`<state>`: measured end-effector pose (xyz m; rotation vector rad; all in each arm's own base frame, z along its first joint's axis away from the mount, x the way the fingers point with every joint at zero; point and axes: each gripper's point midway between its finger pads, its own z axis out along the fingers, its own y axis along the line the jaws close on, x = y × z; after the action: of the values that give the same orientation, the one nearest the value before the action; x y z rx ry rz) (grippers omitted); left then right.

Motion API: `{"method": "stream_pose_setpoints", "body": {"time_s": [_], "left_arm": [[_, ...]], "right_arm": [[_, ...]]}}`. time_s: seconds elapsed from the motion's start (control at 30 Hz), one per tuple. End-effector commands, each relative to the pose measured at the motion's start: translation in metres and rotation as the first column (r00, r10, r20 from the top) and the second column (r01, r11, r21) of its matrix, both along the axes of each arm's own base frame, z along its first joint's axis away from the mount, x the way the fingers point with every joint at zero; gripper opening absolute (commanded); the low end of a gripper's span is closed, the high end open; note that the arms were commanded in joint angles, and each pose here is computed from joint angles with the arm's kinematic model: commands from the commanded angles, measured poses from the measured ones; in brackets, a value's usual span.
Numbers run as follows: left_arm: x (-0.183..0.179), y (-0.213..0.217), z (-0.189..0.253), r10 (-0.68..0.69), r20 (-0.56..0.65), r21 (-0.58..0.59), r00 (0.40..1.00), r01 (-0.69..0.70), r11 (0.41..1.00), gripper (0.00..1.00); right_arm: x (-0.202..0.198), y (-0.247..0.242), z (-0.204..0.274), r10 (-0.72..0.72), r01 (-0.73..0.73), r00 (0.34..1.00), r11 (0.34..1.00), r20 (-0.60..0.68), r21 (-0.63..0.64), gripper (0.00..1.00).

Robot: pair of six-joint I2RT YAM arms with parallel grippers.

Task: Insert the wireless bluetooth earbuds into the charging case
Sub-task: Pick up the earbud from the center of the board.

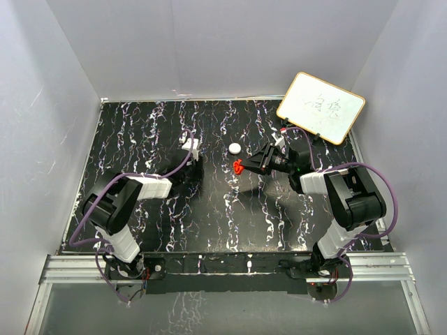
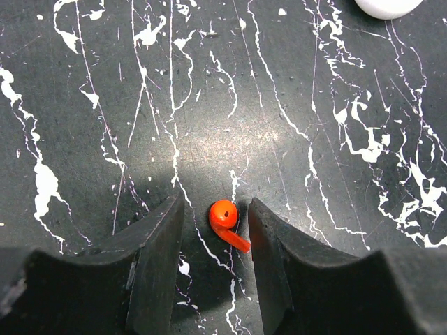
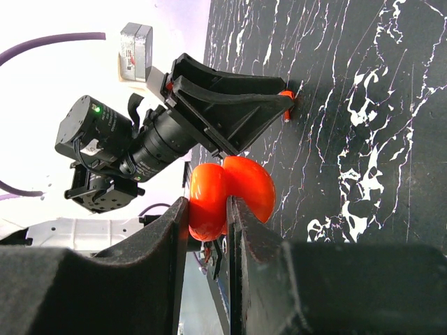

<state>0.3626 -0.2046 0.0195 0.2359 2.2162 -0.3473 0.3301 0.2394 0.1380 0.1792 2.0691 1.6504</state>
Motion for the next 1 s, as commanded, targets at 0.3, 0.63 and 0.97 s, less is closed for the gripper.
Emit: {"method": "stream_pose_setpoints", "body": {"time_s": [0.3, 0.63, 0.97], "left_arm": [[-0.0241, 0.016, -0.0343, 0.007, -0.102, 0.16, 0.995, 0.01, 0.987, 0.37], [-0.0251, 0.0144, -0.0373, 0.003, -0.1, 0.192, 0.995, 0.016, 0.981, 0.33], [-0.0271, 0.0137, -0.0373, -0.004, -0.103, 0.199, 0.995, 0.024, 0.98, 0.28]], "right_arm": [[0.0005, -0.0023, 0.0129, 0.003, -0.004, 0.997, 1.0, 0.079, 0.005, 0.0], [0.0008, -0.0022, 0.0122, 0.003, -0.003, 0.997, 1.0, 0.077, 0.005, 0.0], [0.0011, -0.0024, 0.0121, 0.001, -0.002, 0.997, 1.0, 0.078, 0.004, 0.0]]}}
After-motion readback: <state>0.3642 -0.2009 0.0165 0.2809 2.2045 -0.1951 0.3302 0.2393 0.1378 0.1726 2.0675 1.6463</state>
